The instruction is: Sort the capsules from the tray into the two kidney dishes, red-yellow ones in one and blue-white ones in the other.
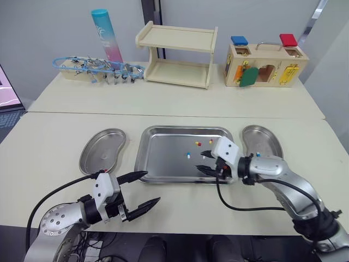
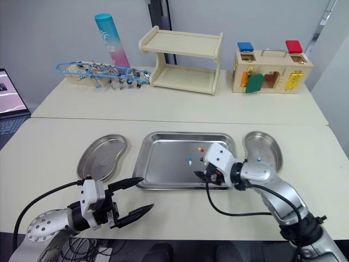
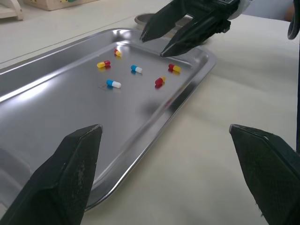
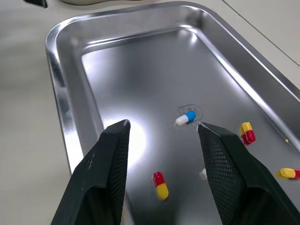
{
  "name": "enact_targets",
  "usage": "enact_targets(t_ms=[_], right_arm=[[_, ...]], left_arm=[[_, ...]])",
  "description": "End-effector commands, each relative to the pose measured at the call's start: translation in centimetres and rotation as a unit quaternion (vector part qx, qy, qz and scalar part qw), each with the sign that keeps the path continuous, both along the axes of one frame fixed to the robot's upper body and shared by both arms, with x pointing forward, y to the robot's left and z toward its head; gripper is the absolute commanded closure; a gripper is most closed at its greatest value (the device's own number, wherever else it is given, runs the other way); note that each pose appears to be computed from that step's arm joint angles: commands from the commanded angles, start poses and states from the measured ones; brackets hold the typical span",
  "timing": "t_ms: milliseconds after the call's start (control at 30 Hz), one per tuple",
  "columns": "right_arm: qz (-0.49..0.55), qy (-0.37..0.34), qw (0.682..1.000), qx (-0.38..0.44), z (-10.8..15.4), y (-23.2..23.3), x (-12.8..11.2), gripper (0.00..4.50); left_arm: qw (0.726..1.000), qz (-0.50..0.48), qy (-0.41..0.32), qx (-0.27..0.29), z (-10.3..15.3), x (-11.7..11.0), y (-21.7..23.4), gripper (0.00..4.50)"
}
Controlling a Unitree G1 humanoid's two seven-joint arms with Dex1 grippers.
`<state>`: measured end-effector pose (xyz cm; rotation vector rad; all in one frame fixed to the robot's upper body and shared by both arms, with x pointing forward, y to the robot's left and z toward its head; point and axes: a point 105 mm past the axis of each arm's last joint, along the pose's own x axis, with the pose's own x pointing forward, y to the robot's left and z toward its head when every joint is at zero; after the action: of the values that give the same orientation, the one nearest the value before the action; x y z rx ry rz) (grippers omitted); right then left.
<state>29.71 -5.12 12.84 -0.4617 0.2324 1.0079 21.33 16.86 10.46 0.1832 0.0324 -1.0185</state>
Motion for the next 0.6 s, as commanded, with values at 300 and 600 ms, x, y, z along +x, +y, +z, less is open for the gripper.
enact_targets(t_ms=[300, 600], right_arm=[[-0.077, 0.017, 0.996, -0.032, -0.9, 2.2, 2.9, 2.00], [-0.081, 0.038, 0.995, -0.035, -2.2, 2.9, 3.5, 2.00]], left_arm=[[1.000, -0.016, -0.024, -0.007, 0.2, 0.0, -0.7, 0.00], [0.999, -0.019, -0.030, -0.011, 0.7, 0.0, -1.3, 0.00]])
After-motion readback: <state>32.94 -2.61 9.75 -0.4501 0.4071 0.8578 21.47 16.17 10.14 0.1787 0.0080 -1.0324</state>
